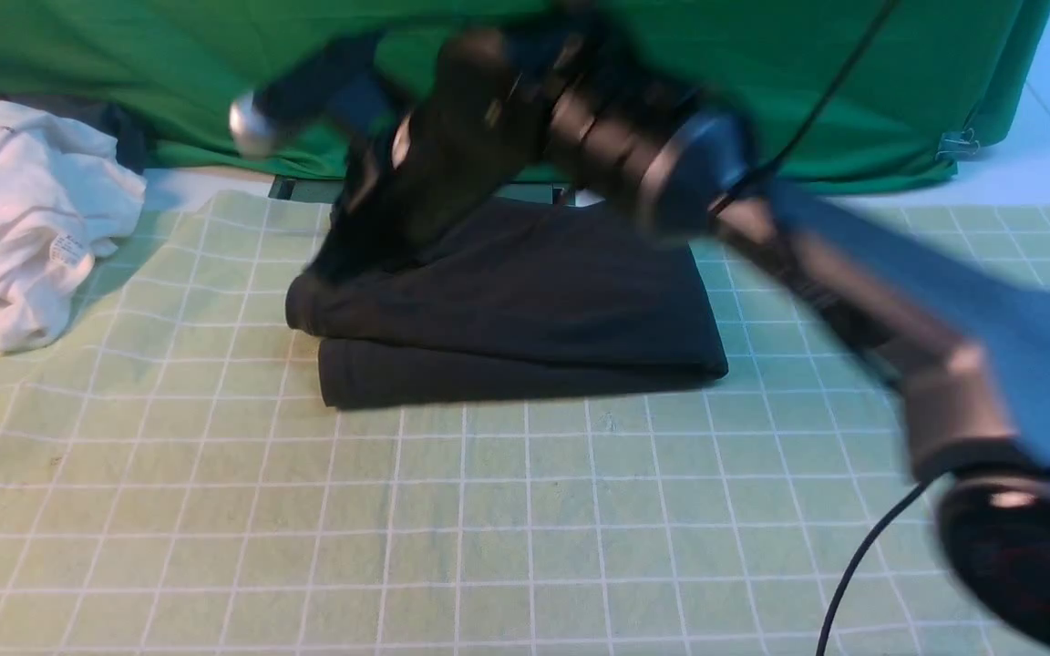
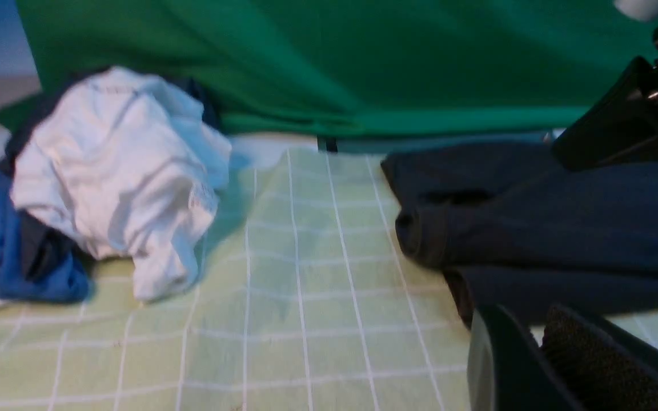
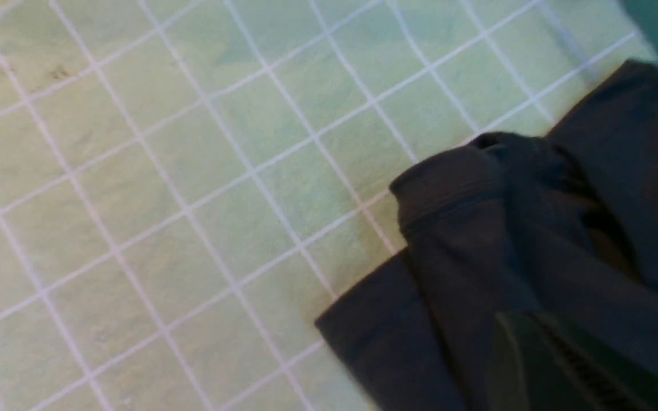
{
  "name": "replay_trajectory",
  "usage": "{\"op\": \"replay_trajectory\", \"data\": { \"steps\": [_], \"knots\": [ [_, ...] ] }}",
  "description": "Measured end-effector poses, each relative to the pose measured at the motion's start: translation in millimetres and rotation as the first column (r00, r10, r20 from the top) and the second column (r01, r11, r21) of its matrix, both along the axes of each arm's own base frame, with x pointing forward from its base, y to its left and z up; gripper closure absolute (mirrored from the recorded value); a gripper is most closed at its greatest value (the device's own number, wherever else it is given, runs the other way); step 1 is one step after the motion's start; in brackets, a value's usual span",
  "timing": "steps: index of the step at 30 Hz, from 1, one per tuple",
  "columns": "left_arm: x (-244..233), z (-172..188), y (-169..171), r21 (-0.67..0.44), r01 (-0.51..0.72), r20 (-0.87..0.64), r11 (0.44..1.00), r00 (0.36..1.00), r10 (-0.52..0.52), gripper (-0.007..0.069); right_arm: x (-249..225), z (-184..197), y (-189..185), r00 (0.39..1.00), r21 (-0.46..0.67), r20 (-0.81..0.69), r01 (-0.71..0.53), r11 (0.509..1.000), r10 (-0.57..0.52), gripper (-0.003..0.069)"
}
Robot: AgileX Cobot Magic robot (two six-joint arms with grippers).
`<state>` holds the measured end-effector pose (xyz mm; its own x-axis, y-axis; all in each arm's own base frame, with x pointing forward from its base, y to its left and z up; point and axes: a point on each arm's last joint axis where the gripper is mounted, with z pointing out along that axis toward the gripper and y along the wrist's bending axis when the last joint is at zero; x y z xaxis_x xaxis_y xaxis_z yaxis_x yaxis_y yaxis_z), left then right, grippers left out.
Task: Fold a long-sleeved shirt over a green coffee tablecloth.
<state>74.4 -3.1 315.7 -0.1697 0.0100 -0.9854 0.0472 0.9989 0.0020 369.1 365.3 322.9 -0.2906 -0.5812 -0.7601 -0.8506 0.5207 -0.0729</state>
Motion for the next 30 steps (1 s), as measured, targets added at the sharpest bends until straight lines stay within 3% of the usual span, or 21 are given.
{"op": "replay_trajectory", "data": {
  "steps": [3,8,15,19,25,30],
  "knots": [
    [-24,-4,2,0.026,0.0,0.142,1.0,0.99,-0.004,0.0563,-11,72,-45,0.995,0.073,0.085,0.04,0.997,-0.047,0.0636],
    [-42,-24,3,0.114,-0.009,0.27,0.993,0.963,-0.022,0.0587,-39,150,-116,0.955,0.138,0.256,0.115,0.984,-0.148,0.0648],
    [-41,-31,2,0.159,-0.016,0.305,0.987,0.952,-0.034,0.0652,-105,191,-200,0.821,0.148,0.51,0.211,0.966,-0.258,0.0648],
    [-41,-31,2,0.164,-0.016,0.3,0.986,0.953,-0.035,0.0655,-154,186,-235,0.722,0.235,0.624,0.19,0.953,-0.298,0.0648],
    [-40,-35,3,0.166,-0.012,0.263,0.986,0.964,-0.032,0.0655,-218,135,-272,0.593,0.366,0.724,0.103,0.925,-0.352,0.0648],
    [-40,-35,3,0.166,-0.012,0.262,0.986,0.965,-0.032,0.0655,-246,75,-289,0.641,0.377,0.679,0.114,0.919,-0.358,0.0648]
  ]
}}
